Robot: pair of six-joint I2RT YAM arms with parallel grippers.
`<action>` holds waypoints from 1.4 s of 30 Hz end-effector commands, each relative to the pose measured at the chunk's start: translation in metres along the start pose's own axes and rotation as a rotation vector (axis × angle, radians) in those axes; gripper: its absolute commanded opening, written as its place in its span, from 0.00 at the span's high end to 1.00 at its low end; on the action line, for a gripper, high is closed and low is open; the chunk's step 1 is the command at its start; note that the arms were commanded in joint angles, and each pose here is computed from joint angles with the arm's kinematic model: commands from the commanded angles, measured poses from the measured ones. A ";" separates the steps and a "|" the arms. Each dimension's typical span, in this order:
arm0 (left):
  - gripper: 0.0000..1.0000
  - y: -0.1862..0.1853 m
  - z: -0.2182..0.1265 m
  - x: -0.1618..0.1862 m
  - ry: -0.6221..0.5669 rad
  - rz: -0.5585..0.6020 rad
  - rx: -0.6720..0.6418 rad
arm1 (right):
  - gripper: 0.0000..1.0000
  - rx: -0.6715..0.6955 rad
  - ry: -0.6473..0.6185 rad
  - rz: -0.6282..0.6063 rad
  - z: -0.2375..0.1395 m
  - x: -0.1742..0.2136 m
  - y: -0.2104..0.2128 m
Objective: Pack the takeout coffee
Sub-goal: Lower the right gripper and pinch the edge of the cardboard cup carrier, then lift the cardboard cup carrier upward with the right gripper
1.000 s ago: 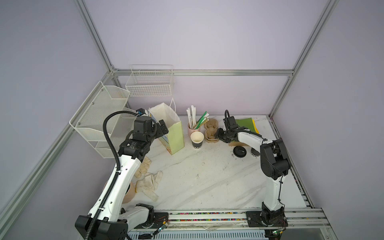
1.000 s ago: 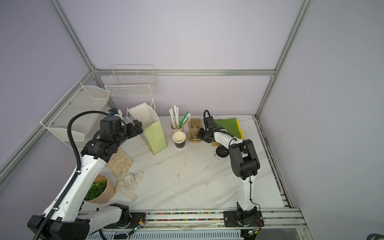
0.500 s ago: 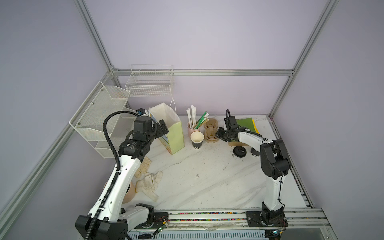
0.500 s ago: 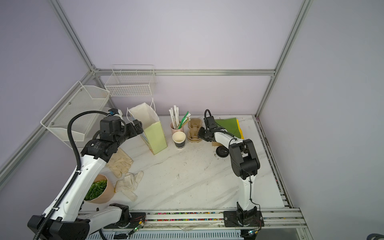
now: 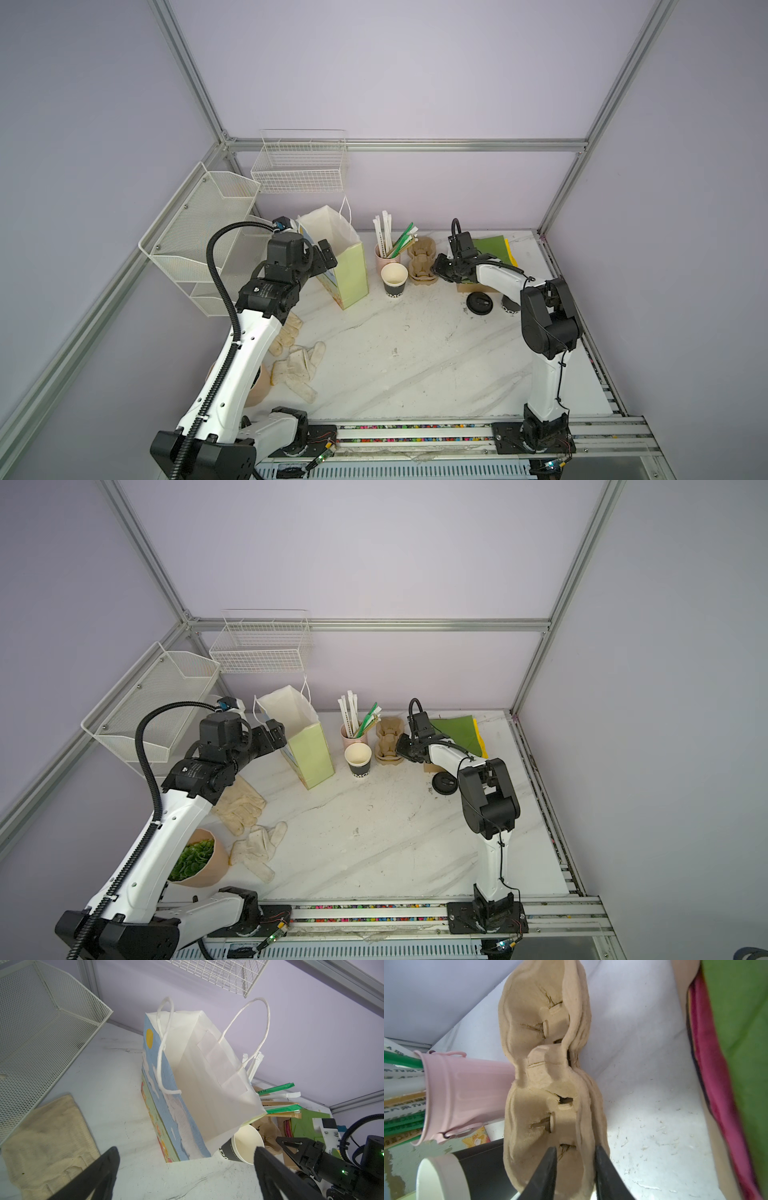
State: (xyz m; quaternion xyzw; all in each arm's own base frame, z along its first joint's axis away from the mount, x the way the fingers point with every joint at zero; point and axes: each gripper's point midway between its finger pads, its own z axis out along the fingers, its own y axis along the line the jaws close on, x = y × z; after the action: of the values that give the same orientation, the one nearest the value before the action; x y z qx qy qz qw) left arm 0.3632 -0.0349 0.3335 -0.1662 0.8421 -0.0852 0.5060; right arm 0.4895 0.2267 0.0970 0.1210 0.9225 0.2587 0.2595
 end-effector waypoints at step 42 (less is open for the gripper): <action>0.00 0.005 0.005 0.005 -0.004 0.016 0.000 | 1.00 -0.227 -0.099 -0.045 -0.044 -0.024 0.041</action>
State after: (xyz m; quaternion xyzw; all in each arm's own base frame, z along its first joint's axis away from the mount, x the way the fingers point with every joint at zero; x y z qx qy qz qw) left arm 0.3634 -0.0340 0.3333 -0.1666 0.8422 -0.0864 0.5055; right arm 0.4861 0.2353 0.1381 0.0936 0.8940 0.3216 0.2977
